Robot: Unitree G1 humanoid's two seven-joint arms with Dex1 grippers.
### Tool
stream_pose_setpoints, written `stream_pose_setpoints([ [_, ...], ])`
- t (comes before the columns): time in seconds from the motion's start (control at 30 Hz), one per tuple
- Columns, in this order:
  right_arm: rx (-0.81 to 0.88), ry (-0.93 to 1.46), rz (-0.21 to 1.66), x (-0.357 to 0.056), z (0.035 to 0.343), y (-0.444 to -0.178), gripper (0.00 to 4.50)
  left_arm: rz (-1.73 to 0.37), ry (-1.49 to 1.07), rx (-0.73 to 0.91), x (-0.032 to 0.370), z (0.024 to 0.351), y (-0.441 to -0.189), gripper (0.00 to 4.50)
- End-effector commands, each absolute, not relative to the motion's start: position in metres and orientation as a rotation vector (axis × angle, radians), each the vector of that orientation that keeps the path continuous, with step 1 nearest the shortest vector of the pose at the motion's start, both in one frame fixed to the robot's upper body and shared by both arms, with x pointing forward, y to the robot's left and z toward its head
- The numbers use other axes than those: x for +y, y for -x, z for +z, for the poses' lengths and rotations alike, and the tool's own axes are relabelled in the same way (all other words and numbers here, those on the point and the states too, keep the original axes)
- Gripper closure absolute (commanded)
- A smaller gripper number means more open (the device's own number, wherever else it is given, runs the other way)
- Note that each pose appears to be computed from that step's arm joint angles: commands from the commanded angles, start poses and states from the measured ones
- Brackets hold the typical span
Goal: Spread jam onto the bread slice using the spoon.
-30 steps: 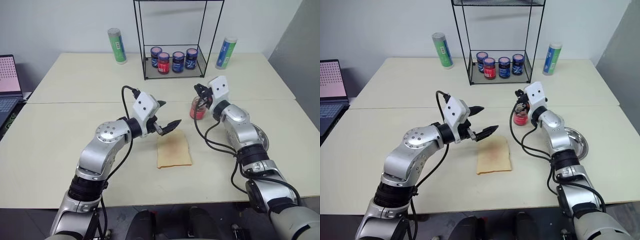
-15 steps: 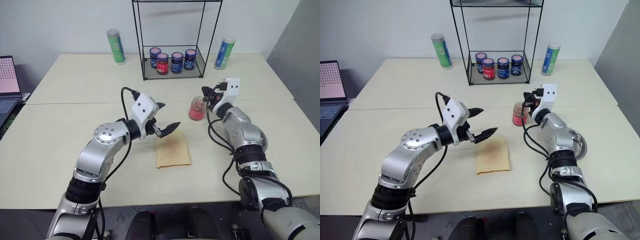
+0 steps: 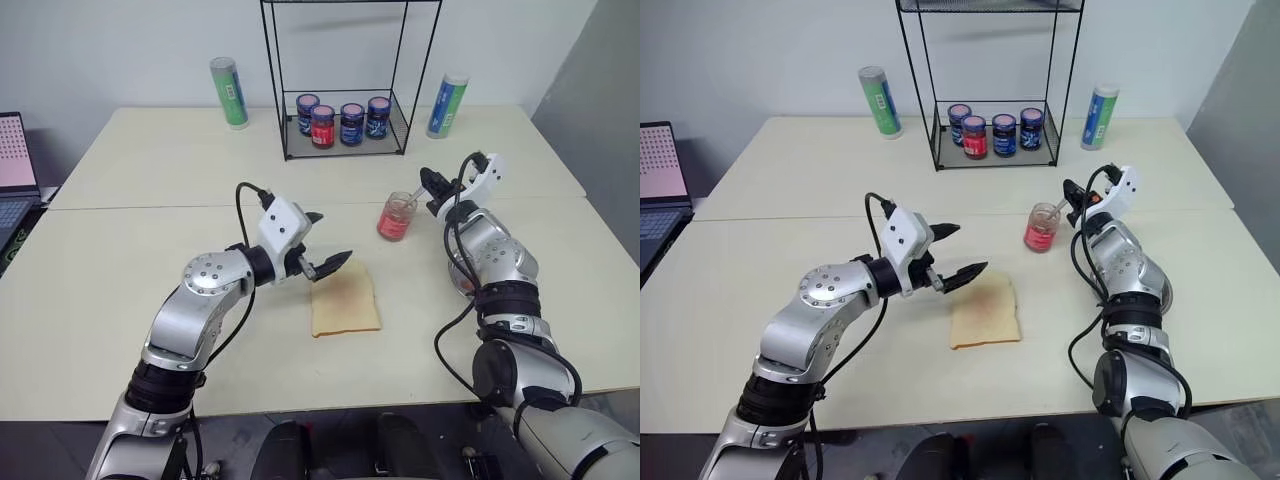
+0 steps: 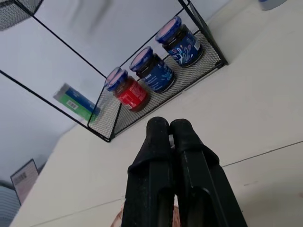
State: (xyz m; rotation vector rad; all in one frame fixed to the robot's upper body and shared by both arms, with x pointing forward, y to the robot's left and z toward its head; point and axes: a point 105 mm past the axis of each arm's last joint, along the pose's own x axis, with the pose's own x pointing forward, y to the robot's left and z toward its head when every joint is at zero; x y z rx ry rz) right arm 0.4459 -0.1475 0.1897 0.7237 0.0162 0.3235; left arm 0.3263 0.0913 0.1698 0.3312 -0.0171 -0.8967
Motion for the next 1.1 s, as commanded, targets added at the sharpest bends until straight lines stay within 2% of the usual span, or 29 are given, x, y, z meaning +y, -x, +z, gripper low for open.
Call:
stream_pose_setpoints([
  [0.03, -0.077, -0.782, 0.378, -0.145, 0.229, -0.438, 4.49, -0.922, -0.355, -0.08, 0.089, 0.186, -0.325, 0.0],
  [0.27, -0.071, -0.871, 0.317, -0.157, 0.227, -0.435, 4.49, -0.931, -0.368, -0.092, 0.088, 0.19, -0.334, 0.0],
  [0.73, -0.114, -0.994, 0.23, -0.185, 0.227, -0.429, 4.49, -1.02, -0.362, -0.159, 0.077, 0.206, -0.335, 0.0],
  [1.1, -0.133, -1.145, 0.319, -0.167, 0.251, -0.421, 4.49, -1.089, -0.276, -0.228, 0.086, 0.235, -0.313, 0.0],
])
